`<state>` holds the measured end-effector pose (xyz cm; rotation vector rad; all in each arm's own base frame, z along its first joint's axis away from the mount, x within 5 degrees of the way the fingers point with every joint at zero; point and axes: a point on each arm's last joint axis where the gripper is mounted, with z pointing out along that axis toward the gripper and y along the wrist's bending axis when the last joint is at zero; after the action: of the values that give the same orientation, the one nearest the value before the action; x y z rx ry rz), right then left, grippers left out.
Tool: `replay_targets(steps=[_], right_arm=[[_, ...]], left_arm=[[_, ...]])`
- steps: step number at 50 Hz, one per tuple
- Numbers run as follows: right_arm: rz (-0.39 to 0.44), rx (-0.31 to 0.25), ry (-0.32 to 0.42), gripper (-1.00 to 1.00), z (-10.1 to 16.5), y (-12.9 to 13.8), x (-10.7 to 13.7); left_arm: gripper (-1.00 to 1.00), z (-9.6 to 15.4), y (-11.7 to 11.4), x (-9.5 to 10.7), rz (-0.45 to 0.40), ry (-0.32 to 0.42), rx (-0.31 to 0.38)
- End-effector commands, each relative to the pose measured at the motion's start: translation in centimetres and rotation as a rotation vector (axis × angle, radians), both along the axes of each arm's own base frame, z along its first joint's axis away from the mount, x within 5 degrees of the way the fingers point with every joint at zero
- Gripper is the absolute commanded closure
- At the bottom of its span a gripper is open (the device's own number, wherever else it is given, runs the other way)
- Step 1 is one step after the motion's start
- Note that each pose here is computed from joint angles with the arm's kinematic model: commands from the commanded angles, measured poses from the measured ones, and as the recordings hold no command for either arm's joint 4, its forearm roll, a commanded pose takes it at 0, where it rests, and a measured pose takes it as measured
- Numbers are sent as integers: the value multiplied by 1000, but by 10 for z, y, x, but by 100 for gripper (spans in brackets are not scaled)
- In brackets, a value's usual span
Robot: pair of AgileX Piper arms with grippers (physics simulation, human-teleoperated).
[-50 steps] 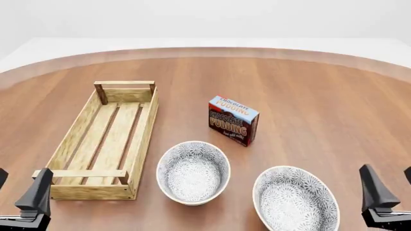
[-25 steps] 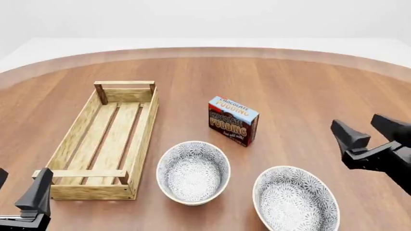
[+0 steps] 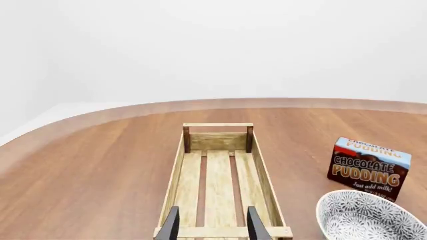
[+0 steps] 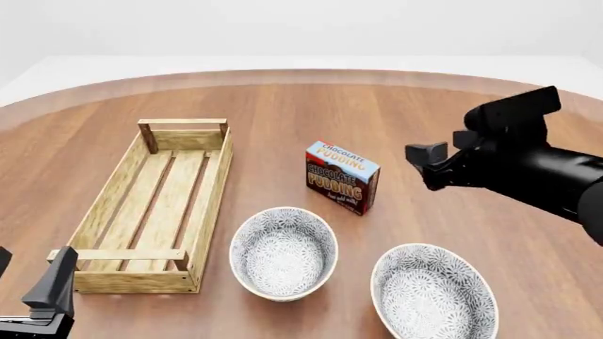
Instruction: Stack the left bowl on the right bowl and place them in the tray.
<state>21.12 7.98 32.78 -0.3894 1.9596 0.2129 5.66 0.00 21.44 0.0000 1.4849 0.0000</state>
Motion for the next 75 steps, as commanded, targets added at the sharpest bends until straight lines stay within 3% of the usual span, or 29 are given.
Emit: replay_targets(steps=[1,11,23,28,75], right_arm=[[97,-12,113,-100,-10,44,29],[116,-35,212,-100,-34,69,54],[137,-38,283,-100,-57,90,62],[153,-63,324,-100,-74,99,64],[165,-75,435,-100,-150,127,71]], left_arm=[[-100,0,0,0,0,0,0],[-100,0,0,0,0,0,0],[-100,0,0,0,0,0,0],[-100,0,0,0,0,0,0],[-100,0,0,0,0,0,0]])
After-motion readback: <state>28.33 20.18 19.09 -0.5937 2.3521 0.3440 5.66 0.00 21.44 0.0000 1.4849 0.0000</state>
